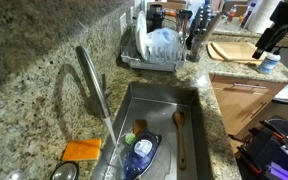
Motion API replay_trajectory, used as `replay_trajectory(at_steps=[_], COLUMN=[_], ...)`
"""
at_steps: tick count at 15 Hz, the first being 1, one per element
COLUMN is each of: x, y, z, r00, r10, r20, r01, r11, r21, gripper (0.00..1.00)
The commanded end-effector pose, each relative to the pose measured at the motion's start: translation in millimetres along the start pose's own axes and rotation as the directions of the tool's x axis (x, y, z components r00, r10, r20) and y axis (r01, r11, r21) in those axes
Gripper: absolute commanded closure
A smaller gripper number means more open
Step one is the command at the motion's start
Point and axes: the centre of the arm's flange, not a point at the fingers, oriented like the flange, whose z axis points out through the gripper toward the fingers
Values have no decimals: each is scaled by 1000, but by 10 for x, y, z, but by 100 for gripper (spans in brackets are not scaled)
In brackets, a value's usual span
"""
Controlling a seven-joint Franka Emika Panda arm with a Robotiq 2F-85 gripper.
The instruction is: Turn off the faucet
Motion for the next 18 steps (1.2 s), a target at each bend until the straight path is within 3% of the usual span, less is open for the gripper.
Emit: replay_trajectory(at_steps=[1, 6, 8, 10, 13, 16, 17, 18], x=[0, 0, 444, 497, 596, 744, 465, 502], y=[0, 0, -583, -993, -1770, -2113, -2015, -2063], z=[0, 0, 318, 304, 485, 900, 539, 692], r00=[1000, 1000, 985, 955, 879, 903, 892, 900], r10=[0, 0, 30, -64, -188, -178, -183, -186], r20=[0, 0, -170, -289, -438, -391, -413, -395], r01=[0, 0, -18, 77, 212, 221, 224, 227], r11=[1000, 1000, 997, 996, 977, 973, 973, 972], r21=[0, 0, 71, 35, 6, 67, 52, 60], gripper=[0, 0, 0, 0, 0, 0, 0, 0])
